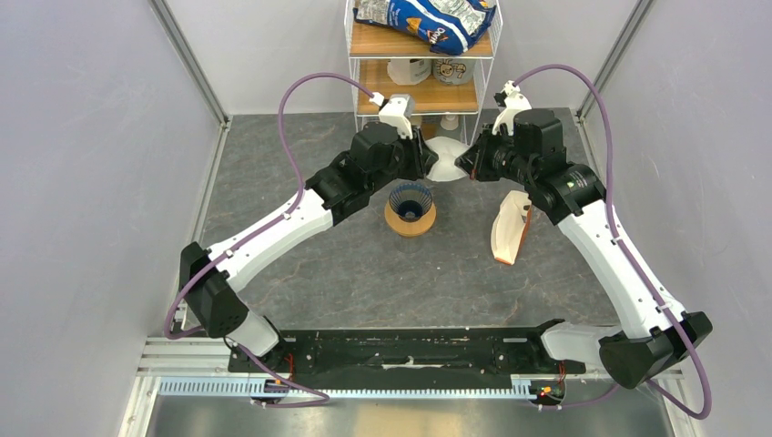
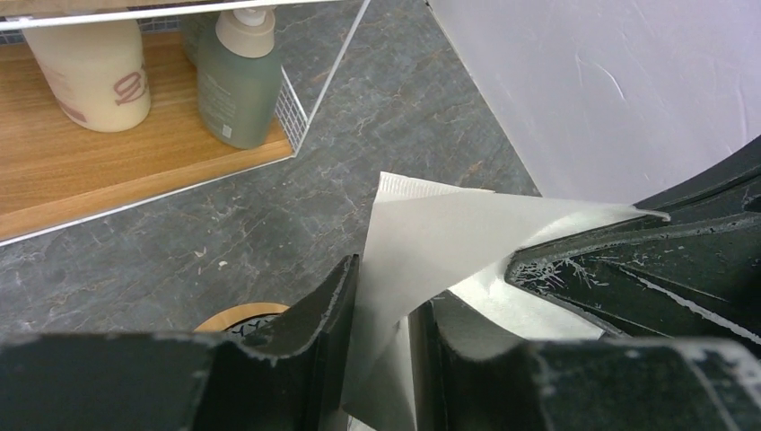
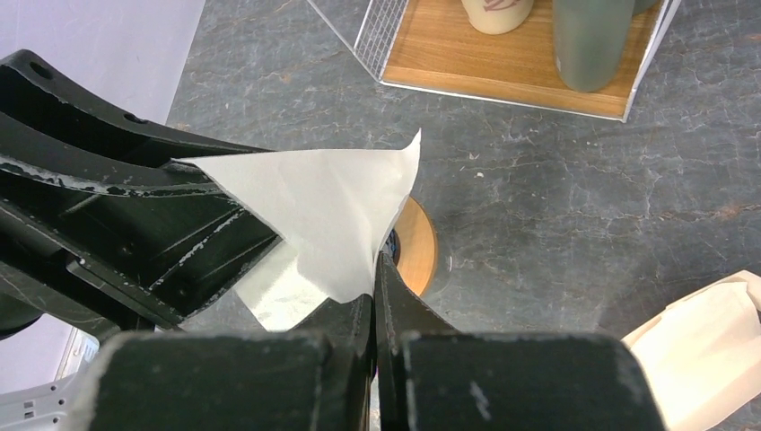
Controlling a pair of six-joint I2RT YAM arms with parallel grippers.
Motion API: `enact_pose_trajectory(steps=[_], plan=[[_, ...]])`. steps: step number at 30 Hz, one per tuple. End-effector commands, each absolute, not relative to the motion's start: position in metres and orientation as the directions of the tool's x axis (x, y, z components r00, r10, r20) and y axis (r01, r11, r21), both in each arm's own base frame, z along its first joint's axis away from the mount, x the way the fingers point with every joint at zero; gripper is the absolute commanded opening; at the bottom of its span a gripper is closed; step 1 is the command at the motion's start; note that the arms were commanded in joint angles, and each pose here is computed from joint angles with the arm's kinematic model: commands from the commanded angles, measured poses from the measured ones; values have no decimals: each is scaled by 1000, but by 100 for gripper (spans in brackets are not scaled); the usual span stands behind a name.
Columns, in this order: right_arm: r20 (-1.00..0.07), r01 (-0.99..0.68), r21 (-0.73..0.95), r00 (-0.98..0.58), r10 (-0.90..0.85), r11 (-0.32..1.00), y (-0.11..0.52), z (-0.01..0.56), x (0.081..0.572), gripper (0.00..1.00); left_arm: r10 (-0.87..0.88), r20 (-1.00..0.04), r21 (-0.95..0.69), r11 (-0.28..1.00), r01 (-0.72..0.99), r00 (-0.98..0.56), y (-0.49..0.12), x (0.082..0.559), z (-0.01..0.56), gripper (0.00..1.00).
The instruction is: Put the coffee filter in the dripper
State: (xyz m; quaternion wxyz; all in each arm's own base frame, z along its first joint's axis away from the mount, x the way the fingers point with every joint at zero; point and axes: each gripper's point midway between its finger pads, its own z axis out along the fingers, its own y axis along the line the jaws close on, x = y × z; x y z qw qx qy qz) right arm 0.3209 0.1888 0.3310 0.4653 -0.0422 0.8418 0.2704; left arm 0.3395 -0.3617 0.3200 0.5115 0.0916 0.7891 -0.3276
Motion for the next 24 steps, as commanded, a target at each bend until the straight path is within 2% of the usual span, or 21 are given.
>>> enact_pose_trajectory(steps=[1, 9, 10, 11, 13, 14, 17, 24], plan=[[-818, -346, 433, -538, 202, 832, 195, 340, 327, 0, -272, -860, -476, 732, 487, -431, -360, 337, 347, 30], [-821, -343, 425, -535, 198, 838, 194, 340, 329, 0, -264, -865, -469, 728, 499, -427, -362, 337, 350, 6], [-822, -342, 423, -534, 197, 839, 194, 340, 330, 5, -260, -866, -466, 731, 498, -428, -362, 337, 349, 4], [-825, -342, 418, -531, 194, 842, 194, 340, 331, 14, -257, -865, -464, 737, 492, -430, -361, 337, 348, 2], [-833, -343, 401, -523, 181, 850, 192, 340, 332, 38, -251, -863, -462, 745, 482, -438, -360, 338, 346, 2], [-839, -344, 386, -517, 171, 856, 190, 340, 333, 43, -248, -861, -461, 747, 478, -444, -360, 338, 345, 2], [-856, -334, 337, -497, 139, 880, 183, 340, 337, 49, -238, -860, -458, 753, 473, -452, -360, 338, 346, 2], [-866, -367, 286, -494, 75, 885, 184, 338, 339, 54, -208, -866, -438, 756, 486, -455, -363, 338, 342, 2]])
